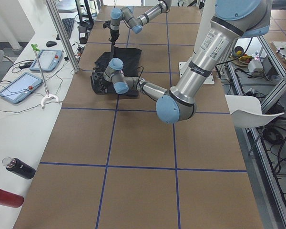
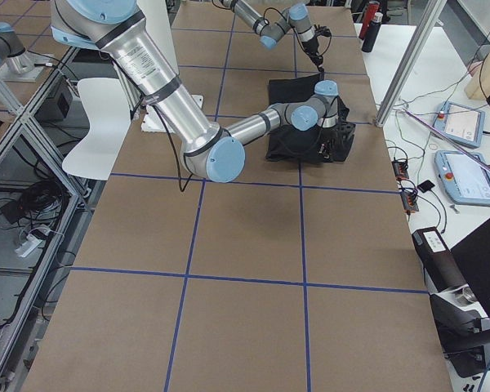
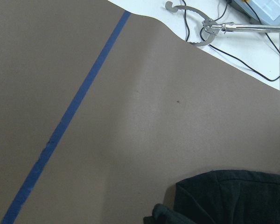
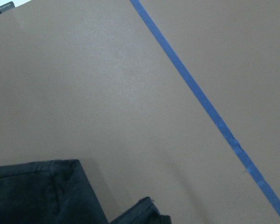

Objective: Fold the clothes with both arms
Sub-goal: 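Lower the hem at the collar and open both grippers, then grasp the folded shirt's side with the right gripper and drag it toward the robot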

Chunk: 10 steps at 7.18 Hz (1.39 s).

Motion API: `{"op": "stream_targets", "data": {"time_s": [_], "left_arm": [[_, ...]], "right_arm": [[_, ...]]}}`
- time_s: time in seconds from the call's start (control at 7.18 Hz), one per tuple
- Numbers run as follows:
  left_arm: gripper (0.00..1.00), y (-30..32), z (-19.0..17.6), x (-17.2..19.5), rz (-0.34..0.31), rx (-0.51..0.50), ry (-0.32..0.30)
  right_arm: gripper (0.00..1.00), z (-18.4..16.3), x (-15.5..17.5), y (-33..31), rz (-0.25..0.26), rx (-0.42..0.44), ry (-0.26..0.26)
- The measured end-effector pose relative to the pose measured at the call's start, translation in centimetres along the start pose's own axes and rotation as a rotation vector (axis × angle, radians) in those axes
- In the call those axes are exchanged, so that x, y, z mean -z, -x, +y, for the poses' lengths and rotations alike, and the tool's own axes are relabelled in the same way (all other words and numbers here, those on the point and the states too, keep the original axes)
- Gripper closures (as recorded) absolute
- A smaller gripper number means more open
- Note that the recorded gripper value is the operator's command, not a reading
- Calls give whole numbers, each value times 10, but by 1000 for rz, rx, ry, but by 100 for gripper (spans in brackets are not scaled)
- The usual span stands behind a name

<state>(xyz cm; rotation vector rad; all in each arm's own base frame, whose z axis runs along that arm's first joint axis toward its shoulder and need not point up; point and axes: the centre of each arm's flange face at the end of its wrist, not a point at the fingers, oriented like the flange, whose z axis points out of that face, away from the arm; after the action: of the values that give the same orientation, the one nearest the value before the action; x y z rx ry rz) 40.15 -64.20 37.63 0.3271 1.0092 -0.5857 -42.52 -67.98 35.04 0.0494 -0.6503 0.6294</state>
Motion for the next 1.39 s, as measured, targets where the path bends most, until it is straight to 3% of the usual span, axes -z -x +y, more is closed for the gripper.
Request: {"op": "stream_targets", "data": {"time_s": [0.28,0.42,0.84,0.98,1.25,1.39], "left_arm": [[83,10,-4,-7,-2,1,-4],[76,14,-7,-9,-3,4,-7],[68,22,-18,-8,8,18,-16],[68,23,-22,-7,11,24,-21],[68,23,-25,-3,20,27,-25],[68,22,-25,-2,22,26,-26]], "right_arm": [[53,-4,2,12,-33,6,-14],[47,-6,3,14,-47,6,-20],[43,-2,16,6,-88,-8,-20],[43,14,23,-15,-117,-21,-10],[32,72,37,-56,-168,-81,33],[32,98,41,-74,-181,-115,57]]}}
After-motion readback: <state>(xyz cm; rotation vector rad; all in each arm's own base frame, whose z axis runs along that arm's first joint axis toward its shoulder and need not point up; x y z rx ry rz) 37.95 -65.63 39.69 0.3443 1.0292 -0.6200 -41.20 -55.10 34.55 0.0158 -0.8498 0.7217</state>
